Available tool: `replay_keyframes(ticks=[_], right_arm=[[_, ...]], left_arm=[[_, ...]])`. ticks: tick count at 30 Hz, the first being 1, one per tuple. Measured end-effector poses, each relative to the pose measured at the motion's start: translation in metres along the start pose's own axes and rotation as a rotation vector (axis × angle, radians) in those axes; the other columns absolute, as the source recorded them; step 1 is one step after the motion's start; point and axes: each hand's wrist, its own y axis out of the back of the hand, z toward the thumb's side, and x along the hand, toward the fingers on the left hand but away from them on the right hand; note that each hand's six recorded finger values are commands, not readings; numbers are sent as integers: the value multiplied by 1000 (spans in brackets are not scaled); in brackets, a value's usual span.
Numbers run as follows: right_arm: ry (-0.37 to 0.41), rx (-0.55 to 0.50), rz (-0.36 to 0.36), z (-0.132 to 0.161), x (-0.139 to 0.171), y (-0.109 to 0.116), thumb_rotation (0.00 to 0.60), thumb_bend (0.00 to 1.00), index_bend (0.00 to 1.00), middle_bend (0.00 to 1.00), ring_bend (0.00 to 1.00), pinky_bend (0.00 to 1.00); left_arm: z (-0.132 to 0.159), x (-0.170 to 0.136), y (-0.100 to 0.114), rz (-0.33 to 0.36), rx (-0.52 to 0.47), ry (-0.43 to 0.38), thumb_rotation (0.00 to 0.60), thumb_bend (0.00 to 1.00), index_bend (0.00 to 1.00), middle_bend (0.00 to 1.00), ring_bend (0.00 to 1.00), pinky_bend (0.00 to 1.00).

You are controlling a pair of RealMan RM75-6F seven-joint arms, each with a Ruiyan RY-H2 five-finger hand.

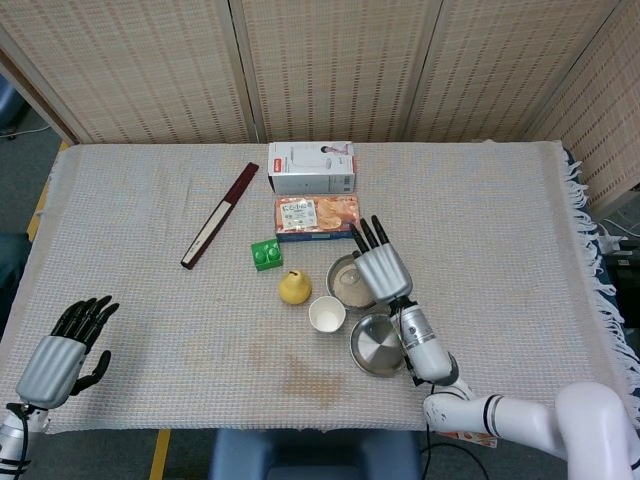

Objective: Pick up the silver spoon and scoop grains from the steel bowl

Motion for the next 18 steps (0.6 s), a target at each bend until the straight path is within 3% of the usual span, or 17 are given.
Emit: replay_keyframes(ticks=[10, 18], right_arm=[[26, -29, -40, 7, 3, 22, 600, 473, 740, 84, 0, 0], [118, -13, -40, 34, 18, 28, 600, 473, 740, 84, 0, 0]], left_arm=[[0, 1, -1, -1, 3, 1, 600, 520, 0, 0, 0, 76], [1, -1, 1, 4, 0, -2, 600, 520, 0, 0, 0, 76]])
